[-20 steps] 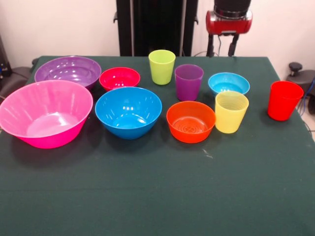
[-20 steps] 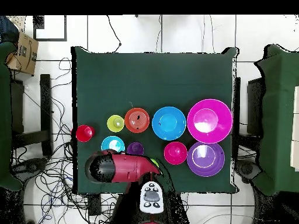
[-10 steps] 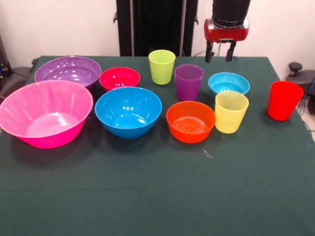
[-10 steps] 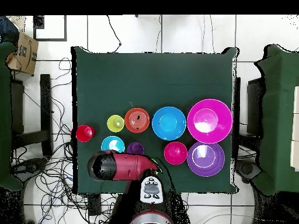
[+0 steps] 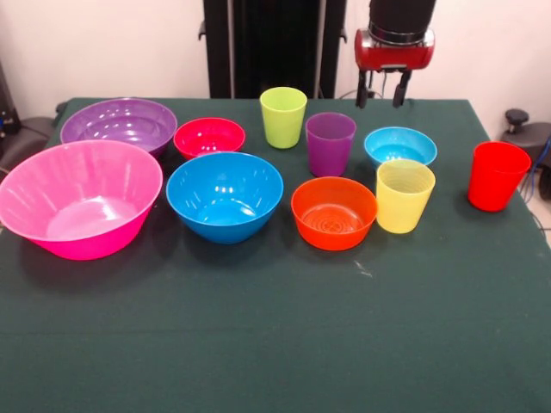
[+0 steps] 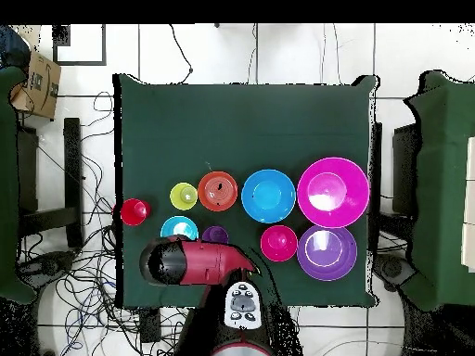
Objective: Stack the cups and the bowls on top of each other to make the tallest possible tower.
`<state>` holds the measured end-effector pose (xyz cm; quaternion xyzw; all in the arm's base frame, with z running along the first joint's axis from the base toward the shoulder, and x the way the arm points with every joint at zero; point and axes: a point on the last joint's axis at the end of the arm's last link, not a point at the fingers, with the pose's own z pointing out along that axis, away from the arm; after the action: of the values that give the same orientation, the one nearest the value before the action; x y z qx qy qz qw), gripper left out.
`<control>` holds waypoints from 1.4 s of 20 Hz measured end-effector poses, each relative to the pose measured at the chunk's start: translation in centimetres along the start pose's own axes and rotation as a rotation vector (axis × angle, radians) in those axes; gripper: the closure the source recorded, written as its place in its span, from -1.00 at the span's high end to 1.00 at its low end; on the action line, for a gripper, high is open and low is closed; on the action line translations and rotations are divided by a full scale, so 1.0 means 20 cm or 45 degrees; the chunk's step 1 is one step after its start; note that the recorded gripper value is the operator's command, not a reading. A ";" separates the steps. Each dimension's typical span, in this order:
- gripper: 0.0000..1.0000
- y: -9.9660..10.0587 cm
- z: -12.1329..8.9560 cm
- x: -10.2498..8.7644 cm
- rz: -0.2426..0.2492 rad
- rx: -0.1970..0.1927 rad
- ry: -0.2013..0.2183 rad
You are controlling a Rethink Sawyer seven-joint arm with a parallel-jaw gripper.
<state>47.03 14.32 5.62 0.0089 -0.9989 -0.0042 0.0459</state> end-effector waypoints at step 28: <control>1.00 -0.24 -0.12 -0.18 0.027 0.046 -0.052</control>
<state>50.89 9.60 7.61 -0.0008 -0.9996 0.0140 0.0252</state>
